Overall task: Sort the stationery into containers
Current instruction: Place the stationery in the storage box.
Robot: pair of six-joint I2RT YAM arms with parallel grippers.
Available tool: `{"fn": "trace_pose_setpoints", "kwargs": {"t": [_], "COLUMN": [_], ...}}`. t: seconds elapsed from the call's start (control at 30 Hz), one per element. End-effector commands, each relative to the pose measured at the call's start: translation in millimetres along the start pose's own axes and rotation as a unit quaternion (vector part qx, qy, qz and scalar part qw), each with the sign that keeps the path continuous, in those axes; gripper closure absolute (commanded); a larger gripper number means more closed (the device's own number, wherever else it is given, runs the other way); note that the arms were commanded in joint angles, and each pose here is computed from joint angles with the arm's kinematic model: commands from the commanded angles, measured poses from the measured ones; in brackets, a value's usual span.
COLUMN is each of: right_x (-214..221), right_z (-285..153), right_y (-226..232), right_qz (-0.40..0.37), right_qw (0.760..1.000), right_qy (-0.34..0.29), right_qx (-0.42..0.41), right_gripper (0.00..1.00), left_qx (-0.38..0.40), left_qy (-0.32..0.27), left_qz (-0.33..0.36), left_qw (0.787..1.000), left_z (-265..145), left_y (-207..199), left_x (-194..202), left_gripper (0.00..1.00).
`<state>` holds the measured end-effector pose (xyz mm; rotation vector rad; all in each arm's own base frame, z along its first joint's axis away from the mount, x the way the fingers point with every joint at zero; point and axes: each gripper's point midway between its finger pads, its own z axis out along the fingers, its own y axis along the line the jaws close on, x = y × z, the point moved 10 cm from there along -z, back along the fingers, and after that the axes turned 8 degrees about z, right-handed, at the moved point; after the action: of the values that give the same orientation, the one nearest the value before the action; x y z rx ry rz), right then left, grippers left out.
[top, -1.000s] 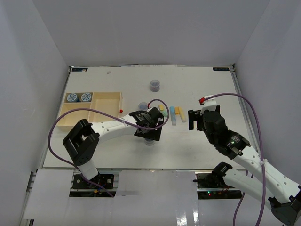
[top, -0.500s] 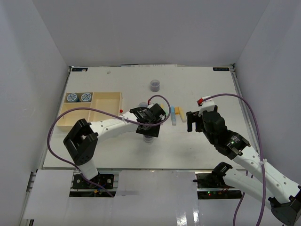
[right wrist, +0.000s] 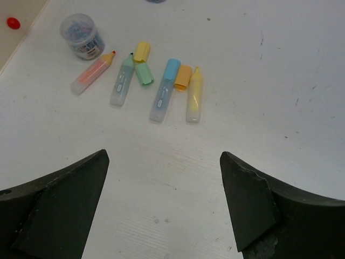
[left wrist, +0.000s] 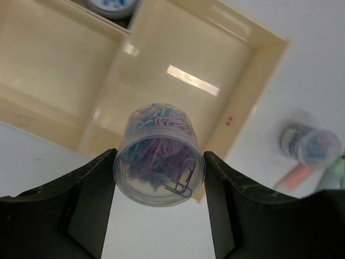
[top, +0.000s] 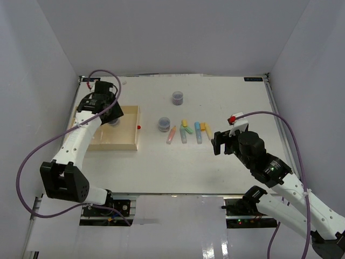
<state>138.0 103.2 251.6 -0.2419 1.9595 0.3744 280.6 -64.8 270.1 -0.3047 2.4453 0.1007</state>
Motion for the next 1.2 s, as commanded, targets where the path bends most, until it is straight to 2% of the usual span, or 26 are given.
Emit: {"fn": "trace_pose_setpoints", "kwargs": {"t": [0.0,0.17,0.53,0.93,1.17], "right_x": [2,7,11,13,14], "right_z": [-1,-3,-5,-3,-2], "right_y": [2,3,1,1,0], "right_qz": [0.012,0.015,0.016,0.013,0.010], "right_qw": [1.000,0.999,0.999,0.999,0.999], "right_qy": [-0.011,-0.009,-0.018,-0.017,-0.016], "right_qx": [-0.024,-0.041,-0.042,-0.040,-0.036], "right_gripper": [0.10,0.10,0.10,0.10,0.10], "left_qx": [-0.016,-0.061,-0.118,-0.116,-0.121], "left_qy": [-0.012,-0.016,-0.003,0.028,0.027], "left_qz": [-0.025,-0.089,-0.161,-0.206,-0.220], "left_qw": [0.999,0.994,0.980,0.971,0.968], "left_z": [-6,17,74,121,129], "left_y": [40,97,157,174,181], "left_x": [-15,-31,-37,-27,-25], "left_gripper": [0.60,0.59,0.56,0.53,0.51]}}
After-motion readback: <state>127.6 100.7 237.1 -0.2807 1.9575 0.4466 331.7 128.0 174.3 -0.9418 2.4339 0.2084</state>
